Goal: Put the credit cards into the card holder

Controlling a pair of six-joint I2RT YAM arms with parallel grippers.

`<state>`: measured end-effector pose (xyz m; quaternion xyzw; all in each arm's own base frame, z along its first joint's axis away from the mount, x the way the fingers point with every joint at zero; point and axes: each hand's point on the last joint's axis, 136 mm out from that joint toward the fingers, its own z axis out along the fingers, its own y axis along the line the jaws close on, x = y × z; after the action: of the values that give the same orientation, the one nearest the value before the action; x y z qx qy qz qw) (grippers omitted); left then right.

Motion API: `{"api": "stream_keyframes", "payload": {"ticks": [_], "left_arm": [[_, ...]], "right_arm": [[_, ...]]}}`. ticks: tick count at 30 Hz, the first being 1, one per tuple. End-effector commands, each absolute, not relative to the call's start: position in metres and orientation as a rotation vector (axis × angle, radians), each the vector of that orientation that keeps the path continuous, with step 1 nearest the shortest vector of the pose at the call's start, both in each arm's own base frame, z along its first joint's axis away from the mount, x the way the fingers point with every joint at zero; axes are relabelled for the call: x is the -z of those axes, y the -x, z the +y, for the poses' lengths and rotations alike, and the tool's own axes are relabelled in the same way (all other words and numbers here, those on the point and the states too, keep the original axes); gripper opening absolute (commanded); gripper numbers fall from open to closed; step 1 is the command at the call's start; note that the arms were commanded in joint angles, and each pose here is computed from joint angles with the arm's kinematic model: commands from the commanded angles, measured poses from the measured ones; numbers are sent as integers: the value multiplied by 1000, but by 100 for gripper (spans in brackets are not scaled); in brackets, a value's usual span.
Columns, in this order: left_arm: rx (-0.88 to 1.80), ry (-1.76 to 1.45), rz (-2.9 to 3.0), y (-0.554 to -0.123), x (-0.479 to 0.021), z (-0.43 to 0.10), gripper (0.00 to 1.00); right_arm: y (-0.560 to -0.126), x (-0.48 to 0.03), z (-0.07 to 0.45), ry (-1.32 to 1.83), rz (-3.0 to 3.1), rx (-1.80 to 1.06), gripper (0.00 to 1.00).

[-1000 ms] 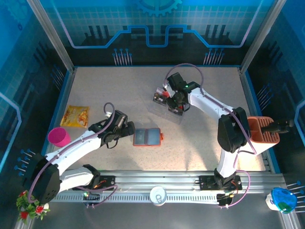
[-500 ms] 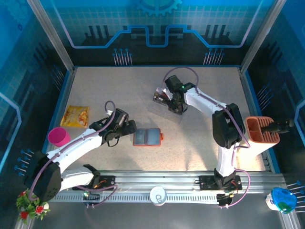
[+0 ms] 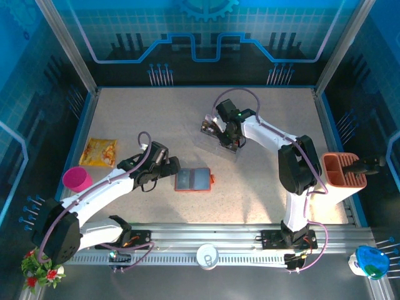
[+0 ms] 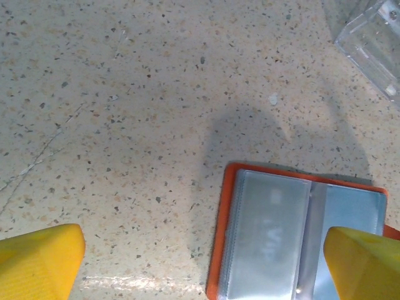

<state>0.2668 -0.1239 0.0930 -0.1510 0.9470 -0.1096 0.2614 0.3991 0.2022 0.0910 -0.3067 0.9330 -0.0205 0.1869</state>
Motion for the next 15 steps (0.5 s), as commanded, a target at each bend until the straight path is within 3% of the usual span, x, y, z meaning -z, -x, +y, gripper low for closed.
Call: {"api": "stream_keyframes", "payload": {"ticks": [1, 8, 15], "left_arm": [[352, 393, 2559, -271, -99, -131, 99], [350, 401, 2560, -273, -99, -132, 99], [332, 386, 2561, -270, -102, -129, 99]], "right_arm": [[-386, -86, 203, 905, 2659, 58, 7], [-387, -86, 210, 955, 2648, 61, 2], [-389, -87, 214, 977, 2634, 72, 11]]}}
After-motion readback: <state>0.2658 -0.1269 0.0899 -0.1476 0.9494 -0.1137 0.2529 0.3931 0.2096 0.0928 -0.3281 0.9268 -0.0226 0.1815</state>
